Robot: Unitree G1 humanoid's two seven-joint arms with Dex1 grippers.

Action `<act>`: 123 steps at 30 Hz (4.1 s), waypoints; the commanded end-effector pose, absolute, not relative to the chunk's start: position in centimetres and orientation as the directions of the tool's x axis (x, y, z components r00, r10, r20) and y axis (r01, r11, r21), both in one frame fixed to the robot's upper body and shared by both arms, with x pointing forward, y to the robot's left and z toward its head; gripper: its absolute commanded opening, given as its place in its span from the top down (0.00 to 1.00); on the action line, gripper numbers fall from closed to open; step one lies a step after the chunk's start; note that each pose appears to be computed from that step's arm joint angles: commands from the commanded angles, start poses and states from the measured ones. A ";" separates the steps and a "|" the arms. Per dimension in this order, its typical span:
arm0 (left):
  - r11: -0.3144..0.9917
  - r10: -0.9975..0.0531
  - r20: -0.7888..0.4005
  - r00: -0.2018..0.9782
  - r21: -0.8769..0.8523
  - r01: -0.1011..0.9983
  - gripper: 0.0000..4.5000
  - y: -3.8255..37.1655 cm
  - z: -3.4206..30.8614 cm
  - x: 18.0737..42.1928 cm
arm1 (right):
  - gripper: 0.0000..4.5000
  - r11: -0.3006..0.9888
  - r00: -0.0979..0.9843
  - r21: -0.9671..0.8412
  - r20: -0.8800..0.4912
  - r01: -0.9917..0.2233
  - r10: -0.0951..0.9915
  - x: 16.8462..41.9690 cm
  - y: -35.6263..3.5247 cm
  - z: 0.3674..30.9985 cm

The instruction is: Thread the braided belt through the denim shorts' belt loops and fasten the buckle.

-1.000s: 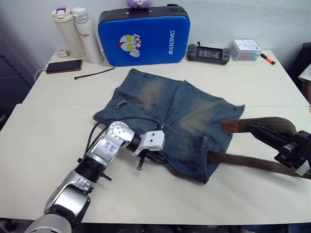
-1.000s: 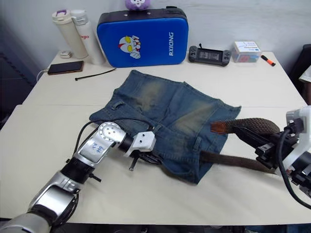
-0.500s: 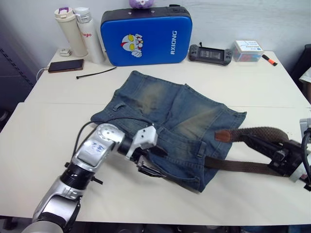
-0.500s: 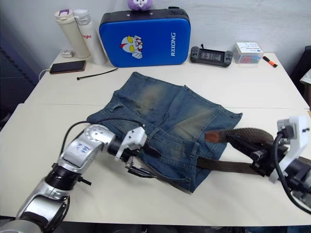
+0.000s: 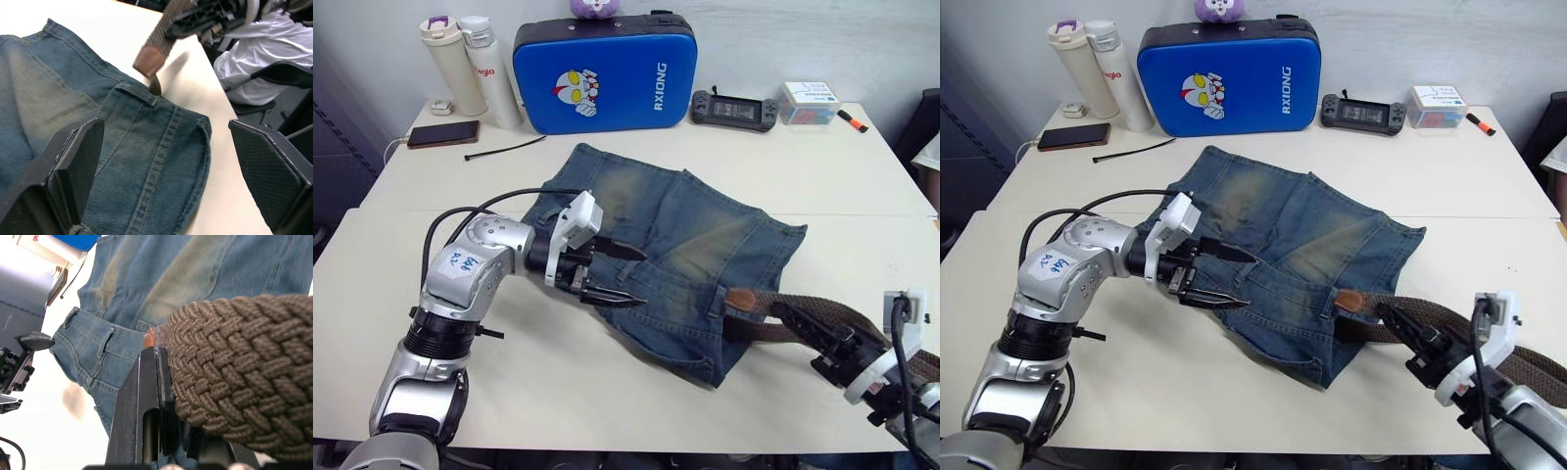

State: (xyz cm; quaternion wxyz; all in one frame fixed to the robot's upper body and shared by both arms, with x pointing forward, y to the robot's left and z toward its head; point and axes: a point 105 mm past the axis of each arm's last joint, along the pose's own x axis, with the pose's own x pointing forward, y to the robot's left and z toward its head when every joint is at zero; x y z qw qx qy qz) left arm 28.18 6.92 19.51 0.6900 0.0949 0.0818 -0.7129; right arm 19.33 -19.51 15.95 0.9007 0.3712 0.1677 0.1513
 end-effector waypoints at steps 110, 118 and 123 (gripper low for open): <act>0.067 -0.920 -0.380 0.101 0.101 0.993 0.00 6.4 17.7 28.7 | 0.80 0.265 0.392 -0.290 -0.633 -0.920 0.668 20.4 -13.6 9.4; 0.220 -0.939 -0.297 0.170 -0.143 0.965 0.00 2.5 18.1 30.3 | 0.99 0.283 0.488 -0.399 -0.669 -0.872 0.560 22.2 -18.1 10.1; 0.250 -0.942 -0.303 0.143 -0.354 0.901 0.00 -1.2 16.9 30.1 | 0.99 0.284 0.515 -0.432 -0.671 -0.856 0.533 22.5 -19.8 11.2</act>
